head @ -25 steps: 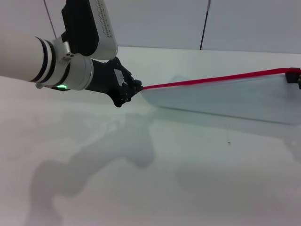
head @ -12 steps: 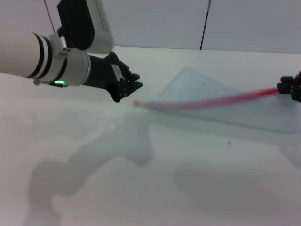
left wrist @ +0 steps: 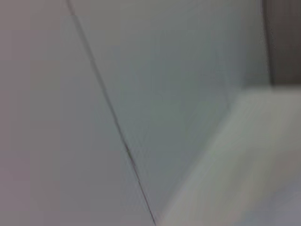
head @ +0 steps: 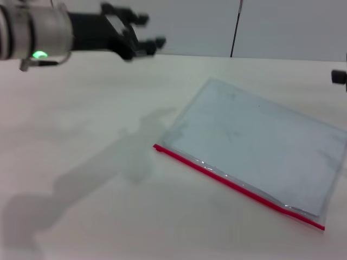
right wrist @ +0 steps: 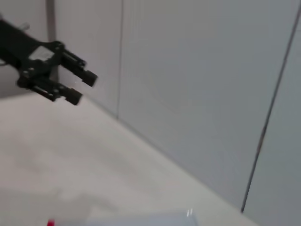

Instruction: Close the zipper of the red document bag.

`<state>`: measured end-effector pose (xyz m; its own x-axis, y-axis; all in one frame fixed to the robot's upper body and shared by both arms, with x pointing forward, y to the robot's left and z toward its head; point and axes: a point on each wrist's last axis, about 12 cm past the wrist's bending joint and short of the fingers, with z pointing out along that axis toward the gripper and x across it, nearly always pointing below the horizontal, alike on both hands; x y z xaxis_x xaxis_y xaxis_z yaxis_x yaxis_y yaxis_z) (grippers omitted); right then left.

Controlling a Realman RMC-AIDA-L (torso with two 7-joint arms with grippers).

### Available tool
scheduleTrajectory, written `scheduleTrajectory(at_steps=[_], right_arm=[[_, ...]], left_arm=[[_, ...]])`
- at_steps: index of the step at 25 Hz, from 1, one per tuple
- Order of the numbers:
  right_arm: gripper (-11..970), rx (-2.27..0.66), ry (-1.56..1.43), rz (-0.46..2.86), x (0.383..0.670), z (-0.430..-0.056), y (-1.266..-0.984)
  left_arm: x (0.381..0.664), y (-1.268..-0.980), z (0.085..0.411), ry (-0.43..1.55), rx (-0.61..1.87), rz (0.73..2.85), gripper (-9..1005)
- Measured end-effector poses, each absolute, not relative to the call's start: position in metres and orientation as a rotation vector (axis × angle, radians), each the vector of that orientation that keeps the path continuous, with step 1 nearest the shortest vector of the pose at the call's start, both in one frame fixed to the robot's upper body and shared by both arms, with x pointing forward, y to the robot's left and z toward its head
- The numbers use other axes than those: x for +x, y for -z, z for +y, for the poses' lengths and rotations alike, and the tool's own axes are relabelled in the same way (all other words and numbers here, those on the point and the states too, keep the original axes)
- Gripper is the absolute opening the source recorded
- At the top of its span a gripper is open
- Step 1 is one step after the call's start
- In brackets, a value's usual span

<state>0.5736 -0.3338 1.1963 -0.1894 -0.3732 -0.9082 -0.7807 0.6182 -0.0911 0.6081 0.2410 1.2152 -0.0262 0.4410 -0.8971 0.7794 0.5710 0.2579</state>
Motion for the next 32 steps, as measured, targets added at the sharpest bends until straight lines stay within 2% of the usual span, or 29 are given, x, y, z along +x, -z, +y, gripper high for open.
scheduleTrajectory(at_steps=[4, 9, 11, 18, 26, 32], right_arm=[[561, -0.848, -0.515, 1.714, 0.578, -0.331, -1.190], [744, -0.729, -0.494, 1.646, 0.593, -0.323, -1.171], [773, -0.674, -0.470, 1.631, 0.602, -0.317, -1.164], [771, -0.378, -0.299, 1.673, 0.632, -0.311, -1.142], [768, -0.121, -0.286, 1.553, 0.622, -0.331, -1.119], [764, -0.104, -0.280, 1.560, 0.621, -0.331, -1.113]], left_arm=[[0.599, -1.224, 0.263, 0.391, 0.862, 1.491, 510], [0.597, -1.215, 0.275, 0.367, 0.659, 1.417, 692], [0.599, -1.209, 0.277, 0.369, 0.568, 1.410, 731], [0.603, -1.186, 0.286, 0.356, 0.409, 1.398, 724], [0.603, -1.161, 0.303, 0.298, 0.259, 1.372, 724], [0.600, -1.153, 0.309, 0.288, 0.202, 1.367, 724]])
